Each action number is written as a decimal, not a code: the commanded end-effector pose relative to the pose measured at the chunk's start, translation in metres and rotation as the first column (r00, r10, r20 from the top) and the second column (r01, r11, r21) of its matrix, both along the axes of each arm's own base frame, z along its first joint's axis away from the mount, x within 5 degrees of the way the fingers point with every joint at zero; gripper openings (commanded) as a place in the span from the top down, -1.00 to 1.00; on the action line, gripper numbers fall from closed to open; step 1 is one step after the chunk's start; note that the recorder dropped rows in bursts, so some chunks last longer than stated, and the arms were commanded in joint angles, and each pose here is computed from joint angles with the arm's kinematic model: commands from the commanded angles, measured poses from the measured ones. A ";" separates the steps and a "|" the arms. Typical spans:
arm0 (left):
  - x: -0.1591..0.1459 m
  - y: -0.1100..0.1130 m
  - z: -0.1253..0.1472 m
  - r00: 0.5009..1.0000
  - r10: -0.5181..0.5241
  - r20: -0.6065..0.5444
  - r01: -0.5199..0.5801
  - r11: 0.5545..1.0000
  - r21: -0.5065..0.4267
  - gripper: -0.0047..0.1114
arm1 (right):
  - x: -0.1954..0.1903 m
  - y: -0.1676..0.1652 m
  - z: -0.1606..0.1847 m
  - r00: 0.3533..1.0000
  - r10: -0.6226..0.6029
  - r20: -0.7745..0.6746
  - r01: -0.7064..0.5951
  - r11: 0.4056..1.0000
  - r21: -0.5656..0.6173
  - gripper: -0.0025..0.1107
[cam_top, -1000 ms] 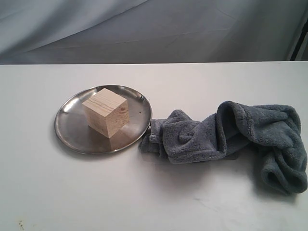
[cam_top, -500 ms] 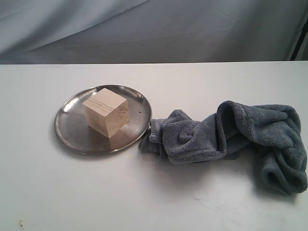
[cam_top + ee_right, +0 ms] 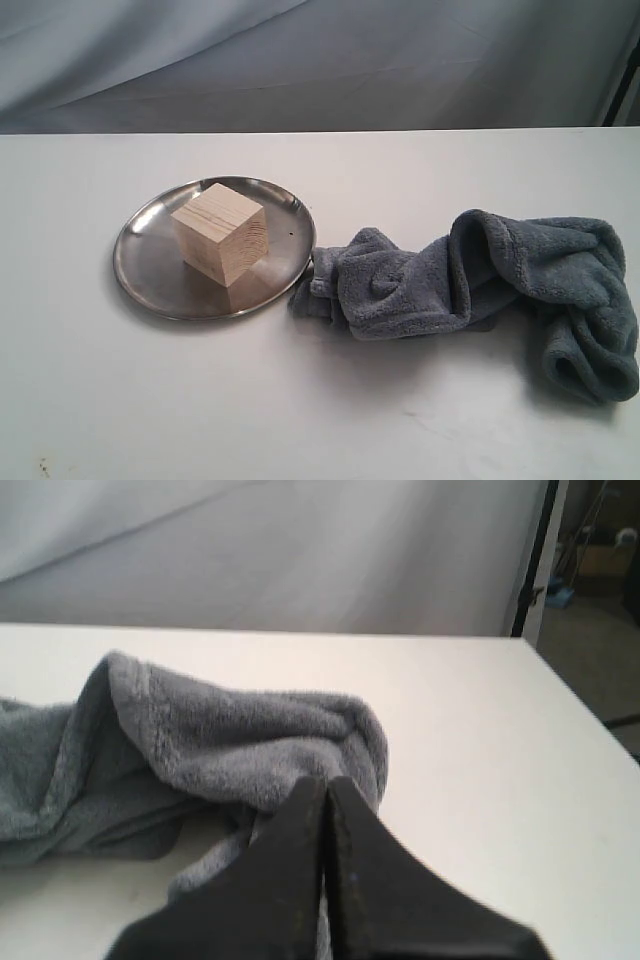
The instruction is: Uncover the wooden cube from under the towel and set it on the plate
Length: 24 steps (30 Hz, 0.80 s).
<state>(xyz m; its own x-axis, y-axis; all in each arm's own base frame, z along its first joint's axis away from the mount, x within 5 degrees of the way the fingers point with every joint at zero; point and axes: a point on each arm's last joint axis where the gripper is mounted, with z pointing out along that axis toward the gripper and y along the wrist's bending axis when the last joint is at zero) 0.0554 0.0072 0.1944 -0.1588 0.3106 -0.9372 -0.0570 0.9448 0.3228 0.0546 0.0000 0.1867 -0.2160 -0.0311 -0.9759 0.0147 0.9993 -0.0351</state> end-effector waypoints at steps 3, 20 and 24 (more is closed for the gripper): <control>0.000 0.000 0.000 1.000 0.001 0.010 -0.001 1.000 -0.001 0.92 | -0.001 0.000 -0.005 0.999 0.003 -0.042 -0.003 1.000 0.005 0.96; 0.000 0.000 0.000 1.000 0.001 0.010 -0.001 1.000 -0.001 0.92 | -0.001 0.000 -0.005 0.999 0.003 -0.042 -0.003 1.000 0.005 0.96; 0.000 0.000 0.000 1.000 0.001 0.010 -0.001 1.000 -0.001 0.92 | -0.001 0.001 -0.005 0.999 0.007 -0.041 -0.006 1.000 0.031 0.96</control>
